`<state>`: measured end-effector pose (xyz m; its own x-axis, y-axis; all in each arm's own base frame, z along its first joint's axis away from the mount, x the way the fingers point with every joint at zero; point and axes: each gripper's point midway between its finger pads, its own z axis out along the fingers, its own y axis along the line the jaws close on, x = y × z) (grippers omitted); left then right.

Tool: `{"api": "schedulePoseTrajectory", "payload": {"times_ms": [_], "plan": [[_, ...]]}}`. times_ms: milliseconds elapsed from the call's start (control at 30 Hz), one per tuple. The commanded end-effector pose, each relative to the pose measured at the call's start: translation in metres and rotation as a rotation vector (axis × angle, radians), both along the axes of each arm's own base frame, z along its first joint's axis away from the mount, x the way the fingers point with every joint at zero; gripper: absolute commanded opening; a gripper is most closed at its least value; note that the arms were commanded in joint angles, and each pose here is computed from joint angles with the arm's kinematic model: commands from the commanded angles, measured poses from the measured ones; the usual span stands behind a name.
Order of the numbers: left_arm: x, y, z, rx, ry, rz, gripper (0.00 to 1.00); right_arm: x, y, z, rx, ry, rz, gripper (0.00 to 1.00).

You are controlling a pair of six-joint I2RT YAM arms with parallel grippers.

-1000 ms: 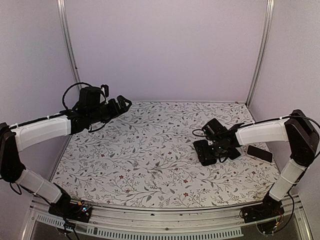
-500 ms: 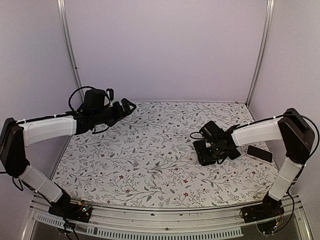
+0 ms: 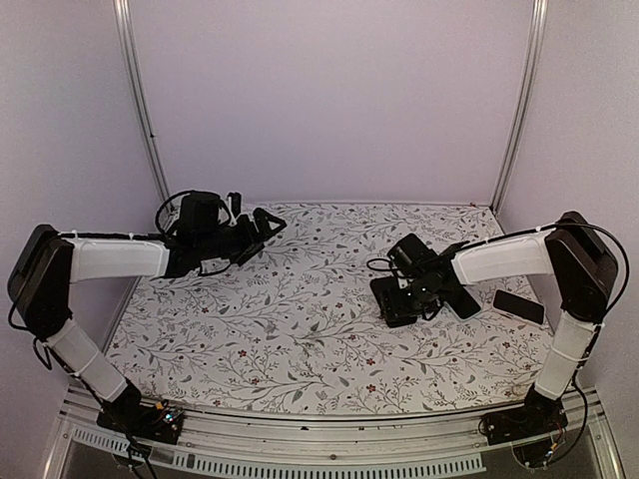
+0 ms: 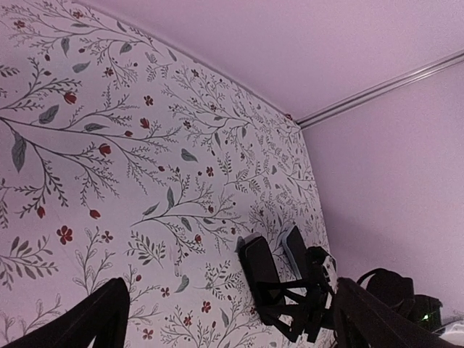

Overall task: Take the phone out of the phone case
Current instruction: Pick up the phone with the phone case at the center of the board, then pass from the right arm to the left

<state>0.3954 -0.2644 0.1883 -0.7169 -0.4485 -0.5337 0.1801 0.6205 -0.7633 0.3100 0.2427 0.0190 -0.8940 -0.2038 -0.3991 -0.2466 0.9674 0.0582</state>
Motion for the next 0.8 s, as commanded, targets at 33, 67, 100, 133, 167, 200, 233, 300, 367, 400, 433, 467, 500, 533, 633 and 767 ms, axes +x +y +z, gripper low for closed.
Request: {"api": "schedulePoseTrajectory", "payload": {"times_ms": [33, 67, 100, 133, 167, 200, 233, 300, 367, 400, 433, 467, 500, 533, 633, 767], "plan": [[-0.014, -0.031, -0.019, -0.088, 0.056, -0.095, 0.99, 0.015, 0.051, 0.033, 0.152, -0.057, 0.092, 0.28], [-0.016, -0.036, -0.023, -0.094, 0.07, -0.106, 0.99, 0.017, 0.055, 0.036, 0.159, -0.063, 0.1, 0.25], [-0.018, -0.041, -0.028, -0.103, 0.085, -0.12, 0.99, 0.018, 0.059, 0.039, 0.165, -0.069, 0.11, 0.23], [-0.02, -0.045, -0.031, -0.11, 0.093, -0.13, 0.99, 0.02, 0.063, 0.043, 0.174, -0.076, 0.118, 0.23], [-0.021, -0.048, -0.035, -0.11, 0.103, -0.135, 0.99, 0.021, 0.066, 0.045, 0.18, -0.082, 0.125, 0.22], [-0.023, -0.052, -0.039, -0.112, 0.112, -0.141, 0.99, 0.022, 0.07, 0.049, 0.186, -0.091, 0.132, 0.21], [-0.024, -0.054, -0.043, -0.113, 0.122, -0.146, 0.99, 0.022, 0.073, 0.051, 0.191, -0.096, 0.139, 0.21], [-0.025, -0.06, -0.05, -0.126, 0.142, -0.159, 0.99, 0.023, 0.081, 0.057, 0.202, -0.106, 0.156, 0.21], [-0.027, -0.068, -0.057, -0.144, 0.165, -0.174, 0.99, 0.024, 0.091, 0.065, 0.214, -0.122, 0.175, 0.21], [-0.027, -0.071, -0.059, -0.158, 0.173, -0.183, 0.99, 0.023, 0.095, 0.068, 0.219, -0.129, 0.184, 0.21], [-0.029, -0.077, -0.061, -0.173, 0.181, -0.197, 0.98, 0.022, 0.1, 0.071, 0.221, -0.134, 0.197, 0.21], [-0.029, -0.081, -0.062, -0.188, 0.188, -0.207, 0.98, 0.021, 0.104, 0.074, 0.225, -0.141, 0.206, 0.21], [-0.03, -0.087, -0.063, -0.198, 0.195, -0.22, 0.97, 0.02, 0.108, 0.077, 0.23, -0.146, 0.215, 0.21], [-0.03, -0.092, -0.064, -0.206, 0.201, -0.23, 0.97, 0.02, 0.113, 0.081, 0.238, -0.153, 0.223, 0.21], [-0.029, -0.102, -0.07, -0.224, 0.222, -0.247, 0.94, 0.016, 0.126, 0.087, 0.247, -0.162, 0.253, 0.22], [-0.027, -0.109, -0.069, -0.245, 0.23, -0.265, 0.86, 0.014, 0.137, 0.094, 0.261, -0.173, 0.269, 0.22]]}}
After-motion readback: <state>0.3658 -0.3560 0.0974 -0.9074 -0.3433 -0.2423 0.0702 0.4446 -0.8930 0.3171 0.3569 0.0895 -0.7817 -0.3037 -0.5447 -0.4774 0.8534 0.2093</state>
